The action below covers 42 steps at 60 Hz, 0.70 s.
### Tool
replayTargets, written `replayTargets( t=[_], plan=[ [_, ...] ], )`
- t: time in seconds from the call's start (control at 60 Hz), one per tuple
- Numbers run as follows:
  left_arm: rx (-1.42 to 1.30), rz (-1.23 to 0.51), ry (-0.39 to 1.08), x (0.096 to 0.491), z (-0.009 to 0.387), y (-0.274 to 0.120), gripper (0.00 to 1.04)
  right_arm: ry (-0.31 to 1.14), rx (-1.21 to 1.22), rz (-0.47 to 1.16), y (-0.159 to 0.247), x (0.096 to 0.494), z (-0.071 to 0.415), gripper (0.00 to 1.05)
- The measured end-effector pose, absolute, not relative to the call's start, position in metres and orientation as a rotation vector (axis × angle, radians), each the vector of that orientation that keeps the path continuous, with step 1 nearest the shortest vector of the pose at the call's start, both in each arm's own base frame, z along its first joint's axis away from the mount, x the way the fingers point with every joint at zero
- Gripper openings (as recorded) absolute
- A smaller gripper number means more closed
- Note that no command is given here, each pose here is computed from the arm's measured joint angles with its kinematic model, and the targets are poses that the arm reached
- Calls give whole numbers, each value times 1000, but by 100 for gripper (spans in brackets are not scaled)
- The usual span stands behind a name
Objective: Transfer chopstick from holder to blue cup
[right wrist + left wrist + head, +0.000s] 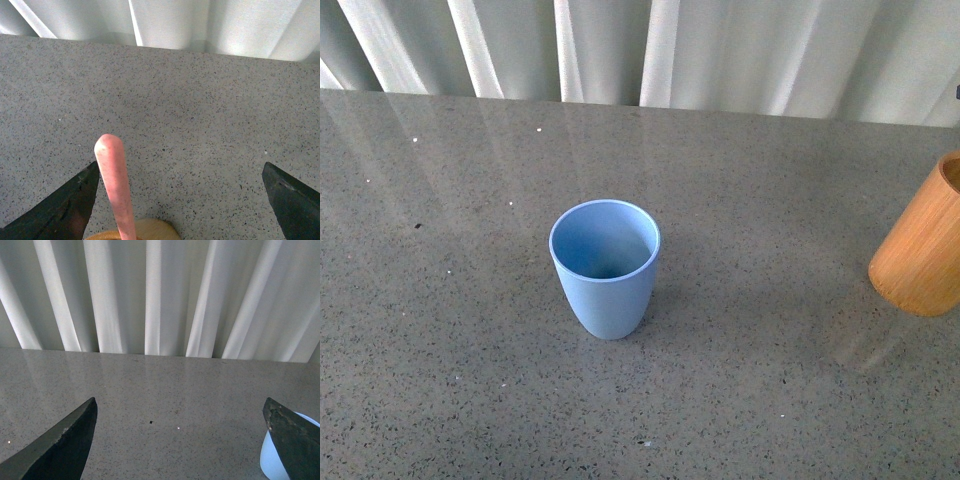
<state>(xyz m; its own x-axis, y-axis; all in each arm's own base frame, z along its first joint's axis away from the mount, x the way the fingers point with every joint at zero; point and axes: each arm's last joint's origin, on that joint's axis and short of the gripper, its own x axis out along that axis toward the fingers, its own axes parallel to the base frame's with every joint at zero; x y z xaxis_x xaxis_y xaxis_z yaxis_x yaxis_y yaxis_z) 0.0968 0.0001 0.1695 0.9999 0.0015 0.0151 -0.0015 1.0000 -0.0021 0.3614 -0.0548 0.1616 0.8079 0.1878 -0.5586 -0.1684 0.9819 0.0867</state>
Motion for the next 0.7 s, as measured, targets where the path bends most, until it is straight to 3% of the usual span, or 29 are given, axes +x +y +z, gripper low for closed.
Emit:
replayTargets(
  t=[0.45, 0.583, 0.7],
  plan=[
    [-2, 2, -15, 97, 169, 0, 98, 582, 20, 195, -52, 364, 163, 27],
    [-2, 2, -15, 97, 169, 0, 98, 564, 25, 209, -51, 365, 164, 3],
    [-2, 2, -15, 97, 169, 0, 98, 543, 11, 214, -49, 366, 166, 1]
  ],
)
